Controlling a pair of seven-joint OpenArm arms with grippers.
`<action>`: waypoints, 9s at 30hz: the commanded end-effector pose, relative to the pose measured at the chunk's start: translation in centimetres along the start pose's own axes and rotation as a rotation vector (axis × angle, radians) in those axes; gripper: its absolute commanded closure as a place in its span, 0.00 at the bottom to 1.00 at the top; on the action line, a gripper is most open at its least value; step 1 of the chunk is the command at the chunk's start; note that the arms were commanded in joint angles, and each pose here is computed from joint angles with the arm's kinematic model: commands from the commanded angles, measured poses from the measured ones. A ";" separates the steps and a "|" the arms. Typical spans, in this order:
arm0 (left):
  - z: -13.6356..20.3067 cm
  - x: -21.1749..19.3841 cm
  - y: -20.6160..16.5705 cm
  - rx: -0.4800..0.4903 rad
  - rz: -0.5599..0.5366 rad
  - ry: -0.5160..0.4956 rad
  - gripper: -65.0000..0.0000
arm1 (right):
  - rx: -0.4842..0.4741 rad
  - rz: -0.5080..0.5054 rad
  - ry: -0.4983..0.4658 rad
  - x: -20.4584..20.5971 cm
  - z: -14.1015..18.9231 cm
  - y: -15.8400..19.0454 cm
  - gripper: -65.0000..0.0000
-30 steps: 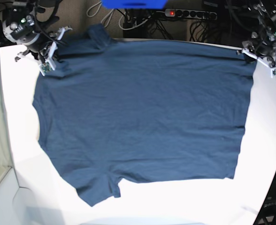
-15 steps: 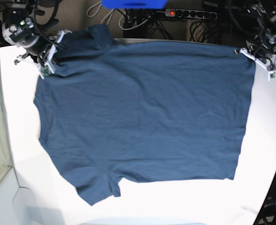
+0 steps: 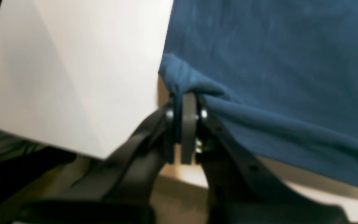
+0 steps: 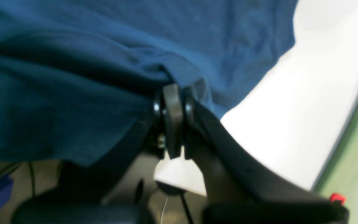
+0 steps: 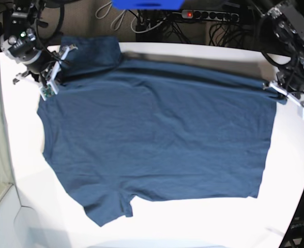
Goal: Layout the t-shirt on the table in an organized manner, then fold the t-shirt properly
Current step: 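Lift the shoulder edge with both grippers and fold it over the shirt, then regrasp the folded edge with the right gripper near the collar, then drag the folded edge away from the hem with both grippers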
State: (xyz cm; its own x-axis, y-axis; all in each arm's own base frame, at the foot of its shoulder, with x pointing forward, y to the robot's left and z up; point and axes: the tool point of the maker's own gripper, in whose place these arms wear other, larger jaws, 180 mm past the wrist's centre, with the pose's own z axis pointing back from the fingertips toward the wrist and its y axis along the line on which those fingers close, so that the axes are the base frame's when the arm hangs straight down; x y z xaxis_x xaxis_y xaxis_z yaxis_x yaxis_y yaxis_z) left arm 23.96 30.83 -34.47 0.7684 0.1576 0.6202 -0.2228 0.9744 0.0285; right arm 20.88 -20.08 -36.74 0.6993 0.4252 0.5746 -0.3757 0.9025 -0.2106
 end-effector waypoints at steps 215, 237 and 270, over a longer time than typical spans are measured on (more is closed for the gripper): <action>-8.7 -3.9 1.9 -0.084 0.168 0.048 1.00 | 0.030 -0.050 0.133 -4.6 -6.6 -6.6 1.00; -3.1 8.1 1.1 -0.109 0.067 -0.179 1.00 | -0.163 0.198 0.035 4.6 -1.8 -12.2 1.00; -2.2 4.9 4.5 -0.042 0.134 -0.106 1.00 | -0.165 0.187 0.043 4.4 -0.9 -10.7 1.00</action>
State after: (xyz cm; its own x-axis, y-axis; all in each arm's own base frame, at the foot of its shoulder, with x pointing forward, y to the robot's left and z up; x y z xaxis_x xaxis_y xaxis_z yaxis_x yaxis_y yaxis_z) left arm 27.01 35.39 -35.01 0.7081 0.2911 0.6433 -0.2927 0.9501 -0.1078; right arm 27.96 -27.24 -33.88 0.6693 0.5762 0.4691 -0.4150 0.8136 -0.4073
